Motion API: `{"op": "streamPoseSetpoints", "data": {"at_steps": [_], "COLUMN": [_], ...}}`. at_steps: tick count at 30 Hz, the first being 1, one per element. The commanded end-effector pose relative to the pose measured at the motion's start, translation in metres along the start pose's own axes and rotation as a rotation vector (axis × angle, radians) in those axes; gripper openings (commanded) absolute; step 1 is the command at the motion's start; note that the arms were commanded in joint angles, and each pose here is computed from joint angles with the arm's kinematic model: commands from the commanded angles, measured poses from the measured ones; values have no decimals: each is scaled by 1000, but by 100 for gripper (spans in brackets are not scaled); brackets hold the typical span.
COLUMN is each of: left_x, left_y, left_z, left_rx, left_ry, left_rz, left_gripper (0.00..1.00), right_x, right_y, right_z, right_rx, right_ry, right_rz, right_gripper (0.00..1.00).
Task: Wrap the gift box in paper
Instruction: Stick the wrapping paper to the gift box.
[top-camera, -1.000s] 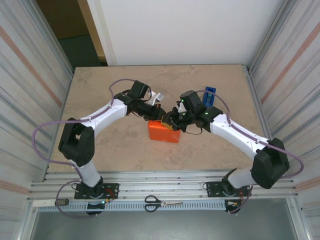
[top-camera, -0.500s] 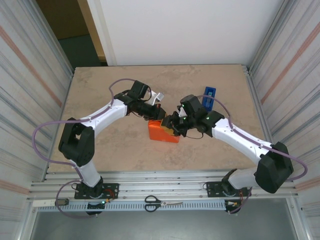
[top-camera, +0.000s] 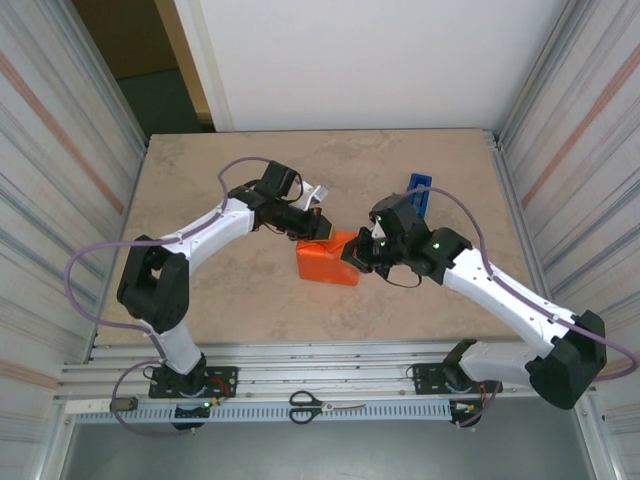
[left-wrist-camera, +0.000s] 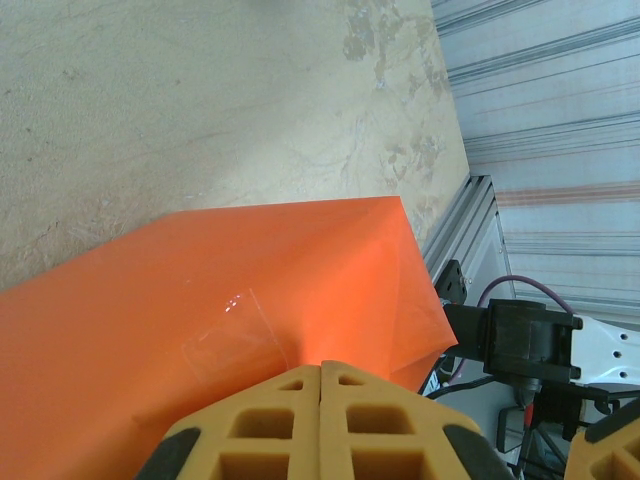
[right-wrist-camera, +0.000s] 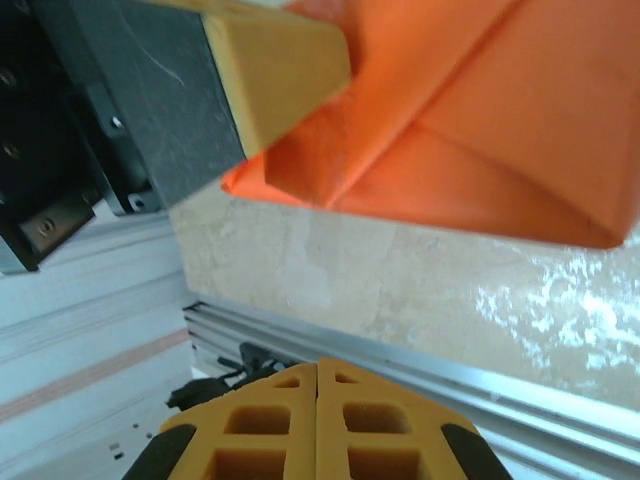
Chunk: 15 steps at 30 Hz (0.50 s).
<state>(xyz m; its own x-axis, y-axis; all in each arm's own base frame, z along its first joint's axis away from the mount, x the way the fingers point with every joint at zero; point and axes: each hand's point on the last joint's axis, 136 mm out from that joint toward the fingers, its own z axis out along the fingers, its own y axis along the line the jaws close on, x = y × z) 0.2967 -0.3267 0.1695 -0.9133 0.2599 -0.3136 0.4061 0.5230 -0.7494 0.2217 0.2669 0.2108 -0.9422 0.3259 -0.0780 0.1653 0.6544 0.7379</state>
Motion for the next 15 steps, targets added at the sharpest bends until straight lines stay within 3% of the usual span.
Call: {"op": "streamPoseSetpoints", "data": {"at_steps": [1, 7, 15], "left_x": [49, 50, 49], "left_y": [38, 38, 37], "left_z": [27, 28, 28], "left_rx": [-90, -90, -83], "left_ry": [161, 163, 160], "left_rz": [-110, -113, -110], "left_gripper": [0, 0, 0], "right_x": [-25, -32, -17], "right_y": [16, 30, 4], "right_z": [9, 32, 49], "right_rx": [-48, -101, -55], "right_ry": [-68, -32, 39], "right_rz": [-47, -73, -70], "right_gripper": [0, 0, 0]}}
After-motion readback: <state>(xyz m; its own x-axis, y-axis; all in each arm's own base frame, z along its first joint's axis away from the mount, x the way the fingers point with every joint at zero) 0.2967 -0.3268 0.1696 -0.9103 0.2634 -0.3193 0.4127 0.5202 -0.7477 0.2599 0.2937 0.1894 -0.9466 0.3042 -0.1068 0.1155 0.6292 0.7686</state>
